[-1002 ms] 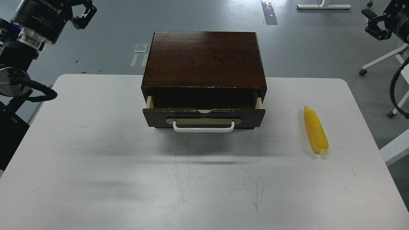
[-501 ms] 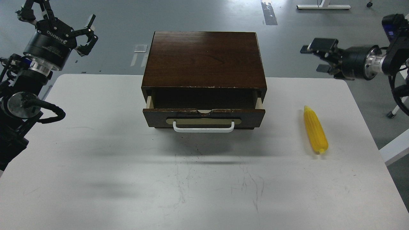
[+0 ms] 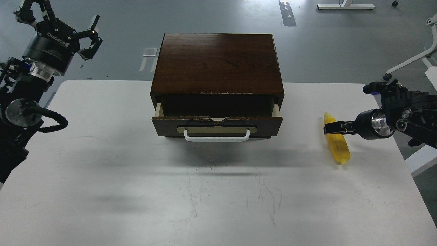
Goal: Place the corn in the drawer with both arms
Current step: 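Reach the right gripper down and grasp the yellow corn cob, then lift the corn and carry it over the open drawer with the right gripper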
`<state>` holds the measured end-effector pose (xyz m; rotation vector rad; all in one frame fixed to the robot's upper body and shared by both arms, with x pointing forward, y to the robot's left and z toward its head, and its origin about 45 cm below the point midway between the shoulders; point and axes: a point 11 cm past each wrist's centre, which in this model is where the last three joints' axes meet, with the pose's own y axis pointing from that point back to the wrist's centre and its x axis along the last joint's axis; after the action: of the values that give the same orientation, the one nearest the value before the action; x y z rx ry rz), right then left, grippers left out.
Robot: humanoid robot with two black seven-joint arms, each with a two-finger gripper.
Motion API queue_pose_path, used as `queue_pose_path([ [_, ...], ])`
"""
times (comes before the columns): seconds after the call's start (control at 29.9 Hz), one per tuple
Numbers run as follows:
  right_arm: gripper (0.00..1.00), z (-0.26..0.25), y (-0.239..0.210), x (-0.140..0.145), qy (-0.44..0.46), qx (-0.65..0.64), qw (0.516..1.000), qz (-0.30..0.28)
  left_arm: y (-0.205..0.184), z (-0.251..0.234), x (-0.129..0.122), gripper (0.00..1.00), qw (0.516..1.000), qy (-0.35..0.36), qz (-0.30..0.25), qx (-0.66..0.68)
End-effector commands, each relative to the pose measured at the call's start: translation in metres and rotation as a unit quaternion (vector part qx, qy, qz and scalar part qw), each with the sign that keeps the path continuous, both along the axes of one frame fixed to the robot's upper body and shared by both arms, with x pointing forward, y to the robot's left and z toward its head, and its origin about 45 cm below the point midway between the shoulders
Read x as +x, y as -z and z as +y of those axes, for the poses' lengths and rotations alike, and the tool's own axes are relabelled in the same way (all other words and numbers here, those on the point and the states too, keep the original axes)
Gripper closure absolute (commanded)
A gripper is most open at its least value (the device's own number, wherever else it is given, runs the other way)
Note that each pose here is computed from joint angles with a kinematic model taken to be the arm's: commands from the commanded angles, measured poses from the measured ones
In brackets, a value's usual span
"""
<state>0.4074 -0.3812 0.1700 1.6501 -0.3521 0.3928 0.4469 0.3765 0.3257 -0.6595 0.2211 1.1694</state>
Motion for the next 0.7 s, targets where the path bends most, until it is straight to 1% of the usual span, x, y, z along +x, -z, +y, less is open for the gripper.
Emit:
queue_pose_path([
  [0.0, 0.04, 0.001, 0.014, -0.001, -0.004, -0.014, 1.000, 0.009, 0.004, 0.006, -0.001, 0.02, 1.000, -0.007, 0.005, 0.005],
  [0.07, 0.07, 0.006, 0.018, -0.002, -0.009, -0.010, 1.000, 0.012, 0.007, 0.014, -0.001, 0.02, 1.000, -0.018, 0.010, 0.008],
  [0.17, 0.14, 0.011, 0.021, -0.002, -0.014, -0.010, 1.000, 0.014, 0.009, 0.019, -0.001, 0.02, 1.000, -0.025, 0.014, 0.013],
  [0.2, 0.21, 0.013, 0.025, -0.002, -0.014, -0.009, 1.000, 0.015, 0.010, 0.022, -0.001, 0.02, 0.999, -0.030, 0.014, 0.014],
  [0.23, 0.31, 0.017, 0.028, -0.003, -0.015, -0.007, 1.000, 0.017, 0.011, 0.025, -0.001, 0.02, 0.999, -0.034, 0.016, 0.015],
  [0.27, 0.36, 0.019, 0.029, -0.003, -0.017, -0.006, 1.000, 0.017, 0.010, 0.026, 0.000, 0.02, 0.999, -0.037, 0.016, 0.015],
  [0.3, 0.50, 0.020, 0.030, -0.002, -0.019, -0.007, 1.000, 0.015, 0.011, 0.032, 0.000, 0.02, 0.999, -0.044, 0.017, 0.018],
  [0.33, 0.56, 0.019, 0.030, -0.002, -0.018, -0.008, 1.000, 0.011, 0.010, 0.034, 0.000, 0.02, 0.999, -0.047, 0.017, 0.019],
  [0.37, 0.60, 0.018, 0.030, -0.001, -0.018, -0.009, 1.000, 0.008, 0.009, 0.036, 0.000, 0.02, 0.998, -0.050, 0.017, 0.021],
  [0.43, 0.76, 0.015, 0.030, -0.001, -0.014, -0.011, 1.000, -0.001, 0.008, 0.041, 0.001, 0.02, 0.998, -0.056, 0.016, 0.023],
  [0.47, 0.92, 0.014, 0.029, 0.000, -0.013, -0.011, 1.000, -0.002, 0.007, 0.043, 0.001, 0.02, 0.998, -0.059, 0.017, 0.026],
  [0.5, 1.00, 0.014, 0.028, 0.000, -0.014, -0.011, 1.000, -0.004, 0.007, 0.046, 0.001, 0.02, 0.997, -0.064, 0.017, 0.028],
  [0.63, 1.00, 0.012, 0.013, 0.009, -0.009, -0.005, 1.000, -0.024, 0.002, 0.059, 0.005, 0.02, 0.996, -0.083, 0.017, 0.036],
  [0.67, 1.00, 0.011, -0.001, 0.017, -0.007, -0.002, 0.999, -0.040, -0.001, 0.062, 0.007, 0.02, 0.995, -0.090, 0.015, 0.038],
])
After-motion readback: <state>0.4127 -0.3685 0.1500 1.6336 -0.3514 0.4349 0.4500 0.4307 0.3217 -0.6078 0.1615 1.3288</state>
